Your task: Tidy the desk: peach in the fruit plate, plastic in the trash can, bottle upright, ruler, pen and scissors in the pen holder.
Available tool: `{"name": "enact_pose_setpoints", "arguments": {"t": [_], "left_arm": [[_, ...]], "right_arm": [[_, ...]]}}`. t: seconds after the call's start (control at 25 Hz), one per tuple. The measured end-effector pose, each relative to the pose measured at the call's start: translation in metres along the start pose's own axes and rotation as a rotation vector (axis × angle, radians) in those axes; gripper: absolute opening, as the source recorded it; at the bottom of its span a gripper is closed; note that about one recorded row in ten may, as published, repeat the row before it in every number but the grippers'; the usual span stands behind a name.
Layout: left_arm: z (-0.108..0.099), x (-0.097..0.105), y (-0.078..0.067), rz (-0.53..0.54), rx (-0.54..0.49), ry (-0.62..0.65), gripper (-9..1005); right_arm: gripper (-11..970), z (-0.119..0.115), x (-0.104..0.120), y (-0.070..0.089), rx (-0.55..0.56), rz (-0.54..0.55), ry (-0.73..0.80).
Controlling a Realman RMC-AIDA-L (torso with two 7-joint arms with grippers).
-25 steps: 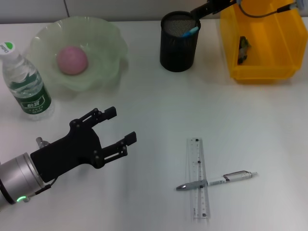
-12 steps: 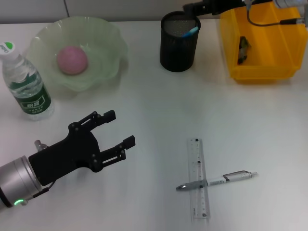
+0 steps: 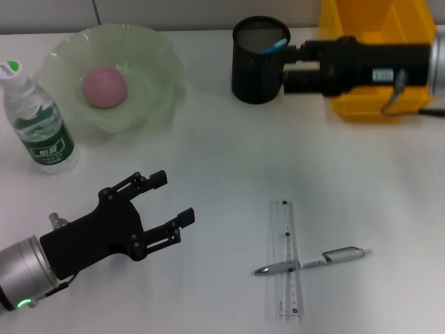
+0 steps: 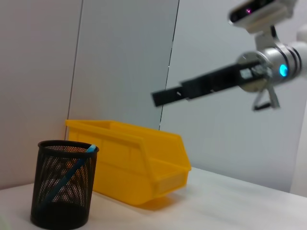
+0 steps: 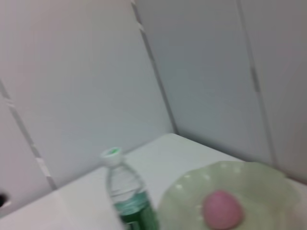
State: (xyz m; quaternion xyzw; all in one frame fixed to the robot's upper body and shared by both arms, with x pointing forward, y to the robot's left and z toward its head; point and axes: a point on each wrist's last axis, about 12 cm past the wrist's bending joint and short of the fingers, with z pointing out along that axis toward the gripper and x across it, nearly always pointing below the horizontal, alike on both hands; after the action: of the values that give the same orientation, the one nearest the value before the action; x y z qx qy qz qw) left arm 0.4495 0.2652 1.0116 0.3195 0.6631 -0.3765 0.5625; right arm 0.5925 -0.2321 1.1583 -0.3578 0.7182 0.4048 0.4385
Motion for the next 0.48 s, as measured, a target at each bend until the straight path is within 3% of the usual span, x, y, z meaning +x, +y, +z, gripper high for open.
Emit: {"name": "enact_pose_setpoints", "arguments": {"t": [0.04,0.12,0.24,0.28,0.44,0.48], "left_arm": [[0.000,-0.001,0.000,0.005,0.004,-0.002,808],[-0.001,-0.001,0.000,0.009,0.007,-0.004,808],[-0.001,-0.003,0.000,0.017,0.025,-0.009,808],[-0.001,-0.003,0.000,0.017,0.025,-0.009,808],[-0.003,-0.005,-0.001,0.020,0.042,-0.018,807],[-0.003,-0.005,-0.001,0.020,0.042,-0.018,807]], "right_arm": [[679,-0.005,0.019,0.006,-0.045,-0.013,-0.047],[679,-0.007,0.027,0.009,-0.064,-0.016,-0.068],[680,-0.016,0.062,0.021,-0.109,-0.052,-0.134],[680,-0.016,0.062,0.021,-0.109,-0.052,-0.134],[680,-0.024,0.105,0.036,-0.116,-0.111,-0.171],[680,-0.024,0.105,0.036,-0.116,-0.111,-0.171]]}}
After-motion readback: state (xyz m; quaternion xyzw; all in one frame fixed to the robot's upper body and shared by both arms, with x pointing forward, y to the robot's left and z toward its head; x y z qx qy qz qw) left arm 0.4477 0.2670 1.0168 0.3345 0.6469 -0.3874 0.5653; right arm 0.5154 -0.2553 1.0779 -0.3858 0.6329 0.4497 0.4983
